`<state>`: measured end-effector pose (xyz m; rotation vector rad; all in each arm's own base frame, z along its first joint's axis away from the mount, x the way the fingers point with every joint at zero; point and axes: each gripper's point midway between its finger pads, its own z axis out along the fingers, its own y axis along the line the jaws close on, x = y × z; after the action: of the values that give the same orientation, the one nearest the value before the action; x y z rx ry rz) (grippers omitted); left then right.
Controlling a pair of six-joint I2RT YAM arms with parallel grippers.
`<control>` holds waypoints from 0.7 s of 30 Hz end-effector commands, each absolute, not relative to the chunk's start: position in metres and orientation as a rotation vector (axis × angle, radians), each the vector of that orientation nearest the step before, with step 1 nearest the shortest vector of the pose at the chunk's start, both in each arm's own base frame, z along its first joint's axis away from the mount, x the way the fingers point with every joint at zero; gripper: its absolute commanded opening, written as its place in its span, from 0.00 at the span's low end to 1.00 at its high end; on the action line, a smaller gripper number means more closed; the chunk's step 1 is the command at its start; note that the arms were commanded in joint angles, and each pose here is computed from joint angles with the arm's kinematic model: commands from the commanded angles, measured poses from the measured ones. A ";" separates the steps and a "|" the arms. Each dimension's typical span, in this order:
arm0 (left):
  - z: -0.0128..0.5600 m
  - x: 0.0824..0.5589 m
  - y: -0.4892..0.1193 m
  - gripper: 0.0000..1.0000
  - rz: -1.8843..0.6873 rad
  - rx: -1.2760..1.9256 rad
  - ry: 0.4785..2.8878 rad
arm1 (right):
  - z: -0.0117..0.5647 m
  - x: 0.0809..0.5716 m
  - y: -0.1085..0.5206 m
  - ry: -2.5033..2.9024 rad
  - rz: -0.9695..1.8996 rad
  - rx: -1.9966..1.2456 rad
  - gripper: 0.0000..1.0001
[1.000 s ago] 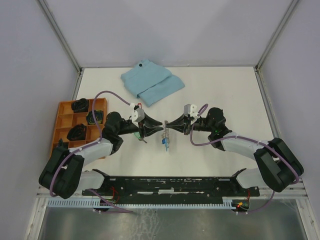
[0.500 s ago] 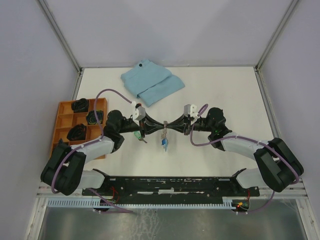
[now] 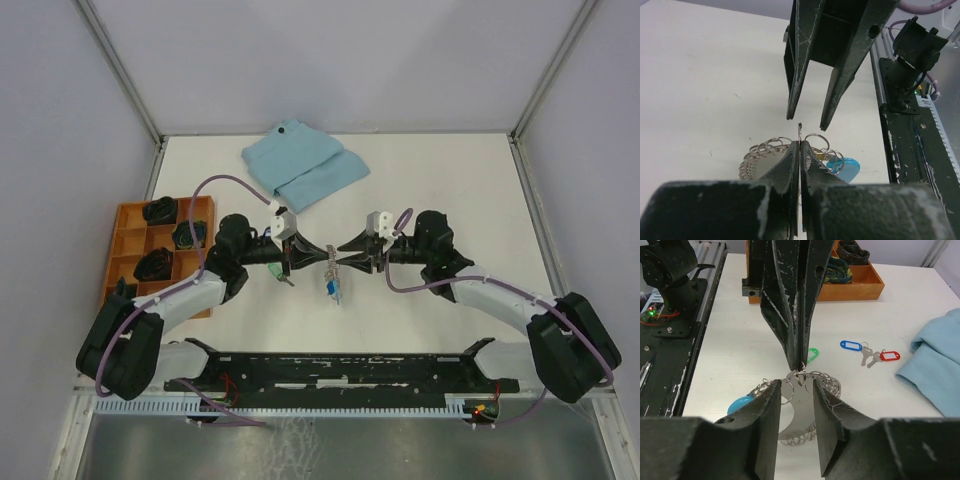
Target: Put the keys on the keyring
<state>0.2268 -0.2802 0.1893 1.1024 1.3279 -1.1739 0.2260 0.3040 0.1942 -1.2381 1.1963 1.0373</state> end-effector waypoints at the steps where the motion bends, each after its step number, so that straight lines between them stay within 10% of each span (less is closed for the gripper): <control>1: 0.212 0.234 -0.278 0.03 -1.028 1.170 1.281 | 0.212 0.223 0.293 1.176 0.922 -1.338 0.42; 21: 0.212 0.226 -0.292 0.03 -0.856 1.323 1.397 | 0.211 0.227 0.295 1.189 0.897 -1.479 0.42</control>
<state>0.2189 -0.2900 0.1904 1.2985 1.4614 -0.9291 0.2235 0.2886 0.1928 -1.4534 1.2710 0.8982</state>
